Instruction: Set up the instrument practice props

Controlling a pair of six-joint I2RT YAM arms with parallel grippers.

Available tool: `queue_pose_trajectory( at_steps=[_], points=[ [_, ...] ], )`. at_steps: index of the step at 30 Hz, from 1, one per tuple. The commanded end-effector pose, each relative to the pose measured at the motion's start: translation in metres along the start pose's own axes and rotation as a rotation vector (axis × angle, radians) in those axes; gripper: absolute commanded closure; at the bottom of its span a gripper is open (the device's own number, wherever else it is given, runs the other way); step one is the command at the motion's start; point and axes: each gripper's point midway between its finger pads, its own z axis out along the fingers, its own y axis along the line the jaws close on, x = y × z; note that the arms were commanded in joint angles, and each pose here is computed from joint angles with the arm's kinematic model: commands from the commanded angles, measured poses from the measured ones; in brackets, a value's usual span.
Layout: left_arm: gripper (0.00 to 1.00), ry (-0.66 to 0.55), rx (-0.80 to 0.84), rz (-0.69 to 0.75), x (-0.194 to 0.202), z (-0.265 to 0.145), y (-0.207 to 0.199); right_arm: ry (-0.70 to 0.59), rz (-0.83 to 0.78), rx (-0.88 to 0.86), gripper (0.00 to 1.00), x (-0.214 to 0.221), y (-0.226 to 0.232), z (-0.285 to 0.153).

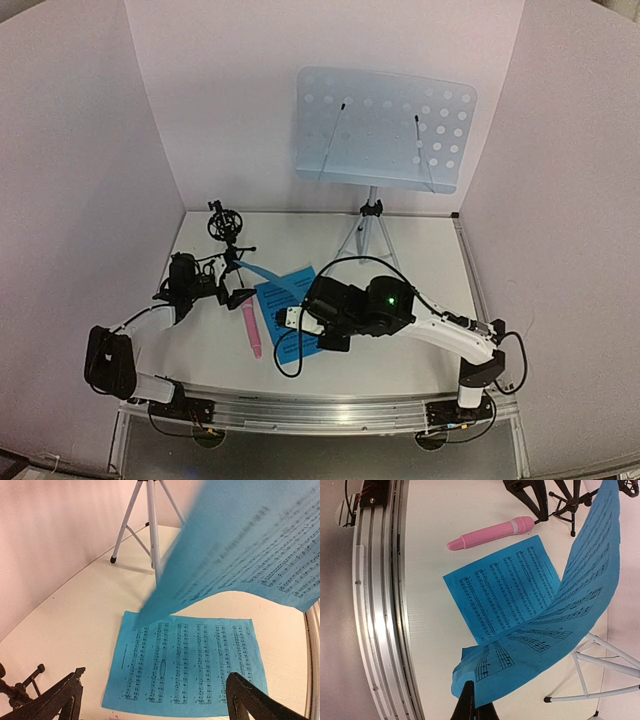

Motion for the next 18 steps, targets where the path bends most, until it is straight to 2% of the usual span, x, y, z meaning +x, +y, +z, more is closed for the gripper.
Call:
queue_pose_trajectory(
  at_steps=[1, 4, 7, 9, 12, 14, 15, 17, 18],
  points=[
    [0.00, -0.096, 0.017, 0.143, -0.047, -0.009, 0.001, 0.195, -0.082, -0.048, 1.00, 0.056, 0.010, -0.019],
    [0.00, -0.139, 0.070, 0.196, -0.060, -0.012, -0.008, 0.184, -0.089, -0.048, 1.00, 0.053, 0.010, -0.019],
    [0.00, -0.153, 0.225, 0.241, -0.062, -0.021, -0.040, 0.155, -0.082, -0.047, 1.00, 0.047, 0.009, -0.022],
    [0.05, -0.170, 0.269, 0.252, -0.064, -0.026, -0.050, 0.135, -0.080, -0.044, 1.00, 0.044, 0.009, -0.023],
    [0.34, -0.203, 0.240, 0.253, -0.080, -0.028, -0.046, 0.124, -0.082, -0.045, 1.00, 0.044, 0.010, -0.021],
    [0.61, -0.207, 0.244, 0.255, -0.088, -0.030, -0.047, 0.122, -0.083, -0.042, 1.00, 0.045, 0.010, -0.019],
    [0.77, -0.208, 0.258, 0.259, -0.092, -0.033, -0.050, 0.120, -0.082, -0.039, 1.00, 0.045, 0.010, -0.019],
    [0.95, -0.192, 0.287, 0.258, -0.090, -0.038, -0.058, 0.117, -0.075, -0.030, 1.00, 0.048, 0.010, -0.017],
    [0.99, -0.179, 0.303, 0.260, -0.087, -0.040, -0.063, 0.120, -0.068, -0.024, 1.00, 0.051, 0.009, -0.015]
  ],
)
